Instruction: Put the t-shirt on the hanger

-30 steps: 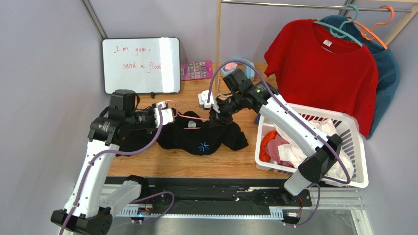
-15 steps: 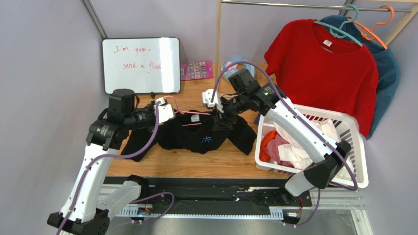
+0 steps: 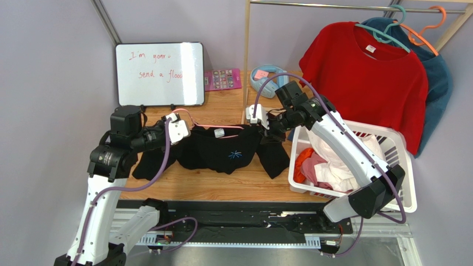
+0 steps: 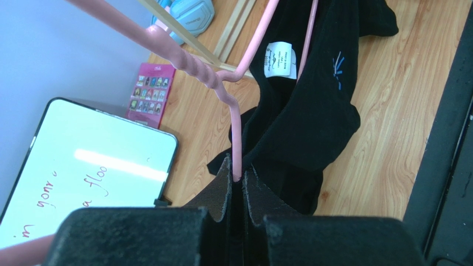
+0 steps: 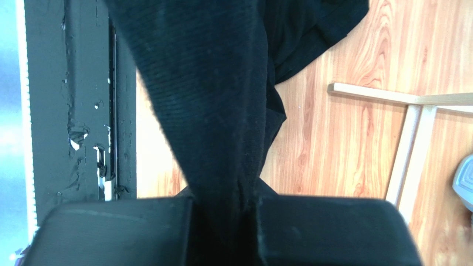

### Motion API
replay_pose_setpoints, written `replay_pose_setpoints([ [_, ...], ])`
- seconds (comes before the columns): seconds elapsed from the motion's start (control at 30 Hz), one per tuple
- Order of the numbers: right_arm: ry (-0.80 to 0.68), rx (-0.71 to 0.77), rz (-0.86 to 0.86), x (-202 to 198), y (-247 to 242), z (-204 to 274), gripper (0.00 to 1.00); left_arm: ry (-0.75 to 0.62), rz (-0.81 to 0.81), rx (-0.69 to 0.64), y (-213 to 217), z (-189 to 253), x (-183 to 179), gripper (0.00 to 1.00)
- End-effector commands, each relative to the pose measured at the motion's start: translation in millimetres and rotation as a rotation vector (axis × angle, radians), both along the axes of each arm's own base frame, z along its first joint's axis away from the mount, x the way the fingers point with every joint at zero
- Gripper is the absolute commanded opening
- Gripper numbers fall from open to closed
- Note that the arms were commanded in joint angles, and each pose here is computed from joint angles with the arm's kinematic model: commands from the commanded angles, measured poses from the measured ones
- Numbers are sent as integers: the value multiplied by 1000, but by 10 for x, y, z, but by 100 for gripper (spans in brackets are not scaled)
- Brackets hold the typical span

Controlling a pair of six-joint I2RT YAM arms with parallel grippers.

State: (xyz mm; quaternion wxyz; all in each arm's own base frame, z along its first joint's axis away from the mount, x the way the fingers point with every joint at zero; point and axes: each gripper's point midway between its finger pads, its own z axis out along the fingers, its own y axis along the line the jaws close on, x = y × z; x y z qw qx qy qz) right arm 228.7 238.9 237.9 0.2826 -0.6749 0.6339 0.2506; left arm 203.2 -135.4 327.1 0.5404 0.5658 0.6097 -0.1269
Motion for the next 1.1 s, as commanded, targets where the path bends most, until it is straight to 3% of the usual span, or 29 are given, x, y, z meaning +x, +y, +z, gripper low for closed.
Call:
replay_pose_setpoints([
  [0.0,-19,-14,-13,80,-65,51,0,-69,-8,-39,-29,262,-3,0],
  [0.2,36,-55,-90,184,-394,-220,3,-132,50,15,116,213,30,0],
  [0.33,70,72,-83,100,-182,117,59,-118,-21,10,21,165,-33,0],
  [0.37,47,132,-66,99,-86,353,63,-106,-33,19,-11,133,-22,0],
  [0.57,-8,215,4,-94,270,869,65,-66,-70,32,-131,62,15,0],
  [0.73,-60,81,73,-199,330,571,45,-77,-53,-10,-170,195,79,0],
  [0.83,-71,12,97,-212,306,403,46,-77,-60,-16,-188,220,89,0],
  [0.93,-89,-32,87,-143,301,297,56,-85,-72,-20,-206,242,91,0],
  [1.03,-98,-59,50,-26,317,210,56,-75,-93,-26,-240,224,72,0],
  [1.07,-93,-60,49,-6,339,186,50,-73,-96,-28,-248,222,67,0],
])
